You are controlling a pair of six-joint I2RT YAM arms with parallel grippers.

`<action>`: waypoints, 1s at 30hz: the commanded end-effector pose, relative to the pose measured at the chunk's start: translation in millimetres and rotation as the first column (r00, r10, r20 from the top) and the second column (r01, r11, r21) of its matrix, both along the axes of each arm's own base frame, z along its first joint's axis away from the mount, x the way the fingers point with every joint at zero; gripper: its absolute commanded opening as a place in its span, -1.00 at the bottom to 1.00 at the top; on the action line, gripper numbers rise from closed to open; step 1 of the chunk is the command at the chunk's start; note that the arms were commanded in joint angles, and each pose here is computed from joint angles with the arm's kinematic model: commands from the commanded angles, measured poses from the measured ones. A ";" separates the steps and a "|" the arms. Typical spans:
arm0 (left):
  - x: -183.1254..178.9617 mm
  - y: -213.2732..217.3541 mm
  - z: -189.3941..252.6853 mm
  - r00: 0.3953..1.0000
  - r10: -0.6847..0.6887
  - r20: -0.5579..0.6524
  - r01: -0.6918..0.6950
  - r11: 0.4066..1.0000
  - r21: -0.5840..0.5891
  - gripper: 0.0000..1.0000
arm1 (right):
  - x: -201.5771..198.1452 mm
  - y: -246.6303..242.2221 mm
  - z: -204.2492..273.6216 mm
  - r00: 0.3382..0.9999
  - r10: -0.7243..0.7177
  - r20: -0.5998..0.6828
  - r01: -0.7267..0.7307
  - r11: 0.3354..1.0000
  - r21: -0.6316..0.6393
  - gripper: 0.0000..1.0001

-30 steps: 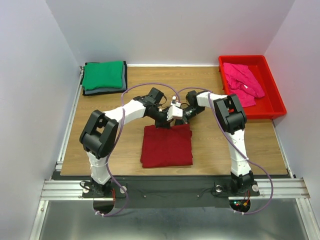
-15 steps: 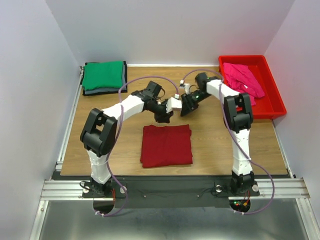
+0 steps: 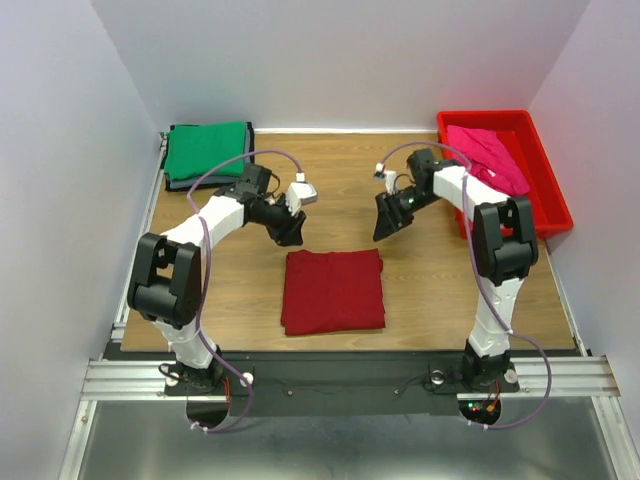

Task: Fold and stack the t-shirts
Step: Fold the tshirt

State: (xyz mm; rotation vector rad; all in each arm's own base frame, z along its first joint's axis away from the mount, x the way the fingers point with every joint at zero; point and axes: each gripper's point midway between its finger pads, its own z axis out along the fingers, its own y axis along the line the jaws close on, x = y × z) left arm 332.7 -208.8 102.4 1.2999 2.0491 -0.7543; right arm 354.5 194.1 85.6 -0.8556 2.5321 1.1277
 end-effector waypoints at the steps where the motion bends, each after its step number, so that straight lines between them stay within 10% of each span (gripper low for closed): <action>1: -6.1 -6.6 3.9 0.998 0.053 -0.017 -0.054 0.998 -0.044 0.00 | -7.5 8.3 -1.6 1.000 -0.001 -0.002 0.001 1.000 0.023 0.12; 18: -10.4 9.5 -44.2 0.995 0.080 -0.067 -0.075 0.995 0.070 0.07 | -20.7 25.7 -31.8 0.999 0.037 -0.033 -0.037 0.999 -0.003 0.15; 30: -15.4 12.2 -53.7 0.992 0.074 -0.098 -0.065 0.994 0.092 -0.02 | -34.2 25.6 -32.4 0.997 0.060 -0.045 -0.059 0.998 0.003 -0.47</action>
